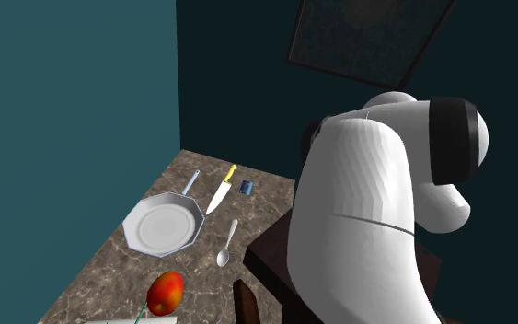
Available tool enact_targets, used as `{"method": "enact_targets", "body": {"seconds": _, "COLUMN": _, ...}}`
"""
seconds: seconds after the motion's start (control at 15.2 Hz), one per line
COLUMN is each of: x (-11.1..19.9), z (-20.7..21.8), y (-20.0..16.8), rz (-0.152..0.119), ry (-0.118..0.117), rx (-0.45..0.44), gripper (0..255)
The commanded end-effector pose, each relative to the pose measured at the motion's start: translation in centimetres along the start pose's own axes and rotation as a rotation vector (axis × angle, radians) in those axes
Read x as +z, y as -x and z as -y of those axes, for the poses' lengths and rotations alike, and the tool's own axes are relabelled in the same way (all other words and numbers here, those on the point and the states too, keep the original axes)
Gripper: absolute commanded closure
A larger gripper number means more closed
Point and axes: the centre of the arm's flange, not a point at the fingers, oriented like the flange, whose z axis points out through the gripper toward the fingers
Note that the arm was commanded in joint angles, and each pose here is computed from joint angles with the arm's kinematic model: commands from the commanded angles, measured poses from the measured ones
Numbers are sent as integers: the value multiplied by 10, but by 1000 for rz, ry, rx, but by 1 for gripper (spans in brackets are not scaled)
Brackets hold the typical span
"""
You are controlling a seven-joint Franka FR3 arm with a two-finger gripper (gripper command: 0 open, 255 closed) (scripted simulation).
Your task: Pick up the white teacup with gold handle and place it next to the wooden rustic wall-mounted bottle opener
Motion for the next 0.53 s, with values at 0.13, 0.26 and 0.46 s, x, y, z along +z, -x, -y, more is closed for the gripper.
{"method": "enact_targets", "body": {"seconds": 0.13, "x": 21, "z": 2, "y": 1, "rz": 0, "ry": -1, "rx": 0, "gripper": 255}}
{"method": "enact_targets", "body": {"seconds": 0.26, "x": 31, "z": 3, "y": 2, "rz": 0, "ry": -1, "rx": 0, "gripper": 255}}
{"method": "enact_targets", "body": {"seconds": 0.46, "x": 47, "z": 5, "y": 4, "rz": 0, "ry": -1, "rx": 0, "gripper": 255}}
